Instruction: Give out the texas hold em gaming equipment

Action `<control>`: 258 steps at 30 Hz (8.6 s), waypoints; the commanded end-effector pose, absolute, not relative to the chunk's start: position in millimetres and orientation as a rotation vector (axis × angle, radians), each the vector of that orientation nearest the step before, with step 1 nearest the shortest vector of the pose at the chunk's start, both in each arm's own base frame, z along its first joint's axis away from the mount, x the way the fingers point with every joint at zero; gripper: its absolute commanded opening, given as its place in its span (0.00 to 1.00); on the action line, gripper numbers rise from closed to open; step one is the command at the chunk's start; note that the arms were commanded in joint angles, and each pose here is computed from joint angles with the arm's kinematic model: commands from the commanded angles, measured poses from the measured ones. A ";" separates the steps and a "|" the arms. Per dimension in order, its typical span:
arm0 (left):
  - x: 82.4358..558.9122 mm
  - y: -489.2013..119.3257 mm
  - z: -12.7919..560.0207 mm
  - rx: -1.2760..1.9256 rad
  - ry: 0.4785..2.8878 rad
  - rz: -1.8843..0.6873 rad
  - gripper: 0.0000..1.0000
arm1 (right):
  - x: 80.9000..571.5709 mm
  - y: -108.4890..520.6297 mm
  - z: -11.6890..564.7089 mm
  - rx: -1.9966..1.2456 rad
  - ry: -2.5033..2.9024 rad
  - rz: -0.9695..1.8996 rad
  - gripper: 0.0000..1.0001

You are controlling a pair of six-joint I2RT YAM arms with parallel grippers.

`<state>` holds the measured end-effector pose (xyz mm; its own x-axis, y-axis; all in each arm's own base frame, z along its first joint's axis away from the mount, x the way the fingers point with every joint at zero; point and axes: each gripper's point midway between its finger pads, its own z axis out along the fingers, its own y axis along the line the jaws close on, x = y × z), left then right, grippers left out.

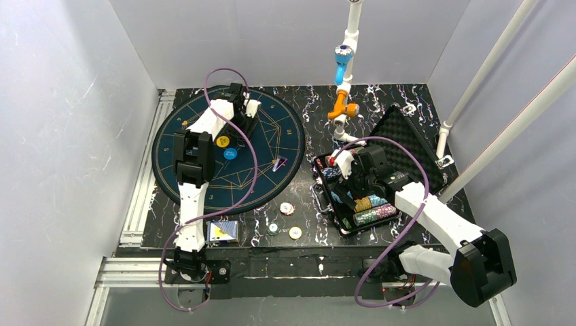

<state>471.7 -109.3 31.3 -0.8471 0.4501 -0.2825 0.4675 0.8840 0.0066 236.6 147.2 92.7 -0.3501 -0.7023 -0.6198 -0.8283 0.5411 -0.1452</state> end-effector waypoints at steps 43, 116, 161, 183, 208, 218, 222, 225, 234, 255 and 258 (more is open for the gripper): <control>426.7 -122.4 31.8 0.844 2.809 -0.172 0.63 | 241.0 152.3 100.2 -1.253 2.105 0.243 1.00; 270.1 -18.9 32.0 0.845 2.879 -0.184 0.39 | 240.5 152.5 101.9 -1.257 2.095 0.229 1.00; 342.3 -41.6 86.4 0.650 2.743 -0.245 0.79 | 240.7 151.9 101.0 -1.259 2.097 0.224 1.00; 401.0 -65.8 39.1 0.578 2.813 -0.237 0.73 | 241.4 151.1 99.0 -1.263 2.105 0.215 1.00; 425.1 -72.5 23.1 0.634 2.815 -0.121 0.67 | 240.3 152.0 96.1 -1.275 2.114 0.213 1.00; 417.2 -81.2 38.1 0.655 2.797 -0.196 0.44 | 239.4 152.0 94.3 -1.288 2.114 0.204 1.00; 412.3 -81.9 58.2 0.667 2.765 -0.207 0.41 | 238.8 151.7 94.1 -1.293 2.113 0.202 1.00; 406.9 -78.0 70.6 0.667 2.761 -0.229 0.39 | 238.5 151.9 95.7 -1.294 2.106 0.202 1.00; 395.7 -54.5 107.1 0.589 2.761 -0.293 0.35 | 237.0 152.6 97.5 -1.299 2.095 0.200 1.00; 427.7 77.3 93.0 0.170 2.844 -0.226 0.34 | 235.4 153.3 98.0 -1.309 2.088 0.196 1.00; 428.0 82.6 84.6 0.151 2.859 -0.215 0.34 | 235.8 153.3 97.3 -1.309 2.090 0.194 1.00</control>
<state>429.5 78.1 80.9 -0.9534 0.0967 -0.2857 0.1398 0.9810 -0.1346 230.5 150.1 89.1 -0.3087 -0.7524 -0.5820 -0.8498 0.4930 -0.1866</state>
